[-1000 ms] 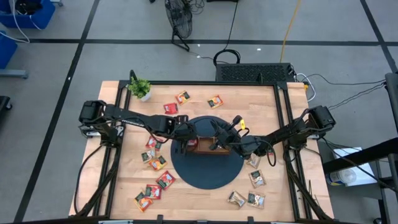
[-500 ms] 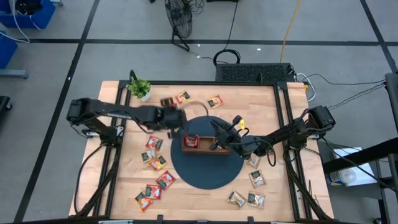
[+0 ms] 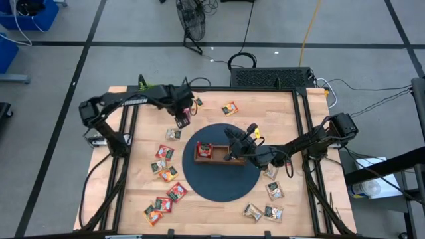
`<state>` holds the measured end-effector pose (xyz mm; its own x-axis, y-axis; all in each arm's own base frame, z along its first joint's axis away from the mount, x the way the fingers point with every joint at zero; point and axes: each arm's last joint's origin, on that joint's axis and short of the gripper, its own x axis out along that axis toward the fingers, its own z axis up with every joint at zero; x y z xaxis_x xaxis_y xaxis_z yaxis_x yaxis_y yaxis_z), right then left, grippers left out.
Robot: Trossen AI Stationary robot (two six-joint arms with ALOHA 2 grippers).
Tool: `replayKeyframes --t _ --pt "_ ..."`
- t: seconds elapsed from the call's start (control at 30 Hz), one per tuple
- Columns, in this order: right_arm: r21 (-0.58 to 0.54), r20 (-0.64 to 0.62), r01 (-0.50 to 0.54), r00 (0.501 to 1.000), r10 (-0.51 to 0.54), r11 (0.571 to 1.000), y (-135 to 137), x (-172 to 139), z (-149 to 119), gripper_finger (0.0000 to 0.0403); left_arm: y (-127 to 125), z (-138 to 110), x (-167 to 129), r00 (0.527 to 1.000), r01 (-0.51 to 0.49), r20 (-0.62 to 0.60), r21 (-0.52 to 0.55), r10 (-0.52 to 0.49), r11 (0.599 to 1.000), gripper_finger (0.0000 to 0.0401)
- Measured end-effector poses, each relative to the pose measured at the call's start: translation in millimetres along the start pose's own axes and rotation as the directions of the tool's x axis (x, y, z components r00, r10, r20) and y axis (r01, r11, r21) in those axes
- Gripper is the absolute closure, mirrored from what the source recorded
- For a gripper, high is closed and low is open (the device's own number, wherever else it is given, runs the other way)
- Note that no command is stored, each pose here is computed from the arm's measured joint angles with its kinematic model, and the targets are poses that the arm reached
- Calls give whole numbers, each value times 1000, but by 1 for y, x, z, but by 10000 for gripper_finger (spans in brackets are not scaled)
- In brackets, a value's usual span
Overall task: Pick & Place Tea
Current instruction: Put the red tea bag into the left section of the wooden organizer
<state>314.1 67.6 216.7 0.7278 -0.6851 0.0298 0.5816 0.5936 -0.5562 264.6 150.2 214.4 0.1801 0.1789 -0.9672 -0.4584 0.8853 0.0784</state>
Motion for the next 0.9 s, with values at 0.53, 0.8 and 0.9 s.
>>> replayKeyframes --t 0.53,0.8,0.9 --pt "-23 -11 -10 1000 9 1000 1 0 -2 374 12 0 73 971 -4 -237 86 24 996 217" --pt "-6 -12 -10 1000 10 1000 1 0 -2 374 11 1 85 966 -10 -257 72 28 997 217" --pt "-6 -12 -10 1000 9 1000 1 0 -2 374 11 1 81 969 -18 -246 49 29 999 217"
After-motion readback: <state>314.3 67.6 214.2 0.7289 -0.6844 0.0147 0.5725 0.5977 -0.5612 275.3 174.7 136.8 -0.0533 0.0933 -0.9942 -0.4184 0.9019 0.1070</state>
